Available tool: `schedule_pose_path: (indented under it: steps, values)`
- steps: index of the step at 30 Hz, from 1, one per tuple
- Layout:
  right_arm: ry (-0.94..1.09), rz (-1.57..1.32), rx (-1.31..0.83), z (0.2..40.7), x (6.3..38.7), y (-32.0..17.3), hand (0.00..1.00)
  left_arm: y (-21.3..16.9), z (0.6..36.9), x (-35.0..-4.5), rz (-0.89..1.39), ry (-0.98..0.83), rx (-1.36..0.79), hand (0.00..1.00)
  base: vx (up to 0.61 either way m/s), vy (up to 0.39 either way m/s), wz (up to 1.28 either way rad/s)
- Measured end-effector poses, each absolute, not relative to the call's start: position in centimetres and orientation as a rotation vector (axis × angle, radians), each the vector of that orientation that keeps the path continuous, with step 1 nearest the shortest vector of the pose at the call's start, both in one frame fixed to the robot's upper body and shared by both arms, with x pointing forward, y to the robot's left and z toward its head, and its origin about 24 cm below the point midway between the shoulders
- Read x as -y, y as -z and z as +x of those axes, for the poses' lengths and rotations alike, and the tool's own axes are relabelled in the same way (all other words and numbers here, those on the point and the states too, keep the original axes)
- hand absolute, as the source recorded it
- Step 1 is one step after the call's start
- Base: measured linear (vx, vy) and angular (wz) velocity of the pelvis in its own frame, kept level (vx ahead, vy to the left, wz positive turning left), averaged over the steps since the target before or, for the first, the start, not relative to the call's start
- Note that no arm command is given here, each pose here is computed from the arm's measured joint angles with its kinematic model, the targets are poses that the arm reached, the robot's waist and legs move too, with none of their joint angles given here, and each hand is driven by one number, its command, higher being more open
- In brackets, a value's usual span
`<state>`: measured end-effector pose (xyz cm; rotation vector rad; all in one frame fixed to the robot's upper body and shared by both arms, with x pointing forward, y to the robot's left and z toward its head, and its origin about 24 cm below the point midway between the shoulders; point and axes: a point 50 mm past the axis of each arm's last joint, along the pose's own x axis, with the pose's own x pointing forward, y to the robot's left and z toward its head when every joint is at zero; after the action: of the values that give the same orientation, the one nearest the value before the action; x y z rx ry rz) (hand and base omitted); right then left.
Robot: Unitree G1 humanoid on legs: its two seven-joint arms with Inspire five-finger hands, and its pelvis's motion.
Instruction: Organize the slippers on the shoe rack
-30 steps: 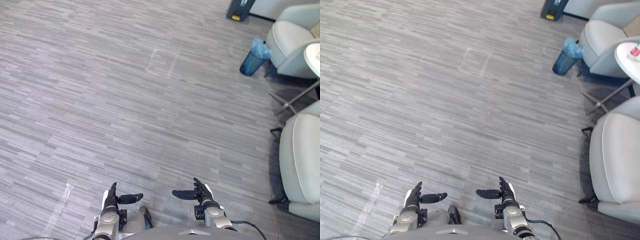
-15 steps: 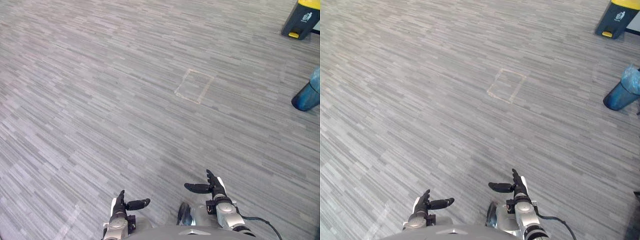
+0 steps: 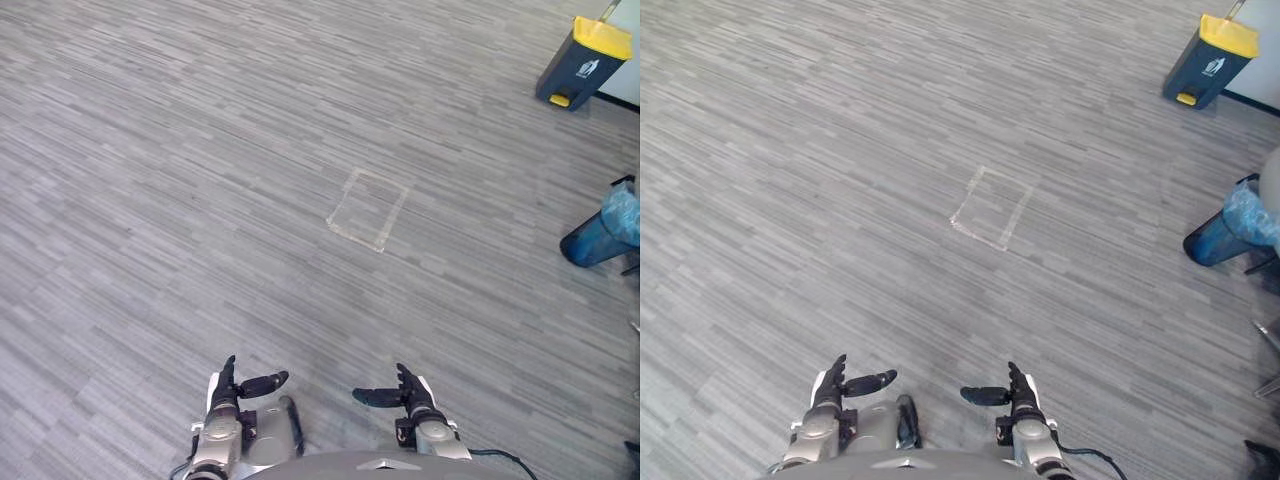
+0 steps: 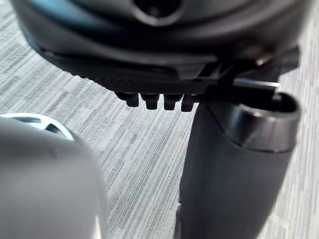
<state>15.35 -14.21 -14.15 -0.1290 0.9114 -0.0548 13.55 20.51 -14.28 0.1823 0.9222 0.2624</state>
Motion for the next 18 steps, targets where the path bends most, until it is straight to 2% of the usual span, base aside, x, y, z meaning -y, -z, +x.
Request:
schedule_pose_path:
  steps: [7,10,11,15,18]
  values:
    - [0.029,-0.155,-0.785,18.2,14.5,12.5,1.00,14.5,13.1,-20.0,0.205,-0.232,-0.941,1.00,0.64,-0.096,0.21]
    - [0.031,-0.185,-0.781,18.9,15.2,12.3,1.00,15.1,12.5,-18.7,0.183,-0.192,-0.981,1.00,0.71,-0.201,-0.16]
    - [0.069,-0.193,-0.819,18.1,16.3,12.7,1.00,15.1,12.9,-17.7,0.174,-0.158,-0.972,1.00,0.55,-0.189,0.19]
    - [0.092,-0.189,-0.860,16.2,16.8,13.3,1.00,14.8,13.3,-17.6,0.124,-0.215,-0.934,1.00,0.53,-0.192,0.03]
    - [0.086,-0.144,-0.882,15.6,15.5,13.7,1.00,14.2,13.9,-18.8,0.130,-0.243,-0.895,1.00,0.49,-0.040,-0.40]
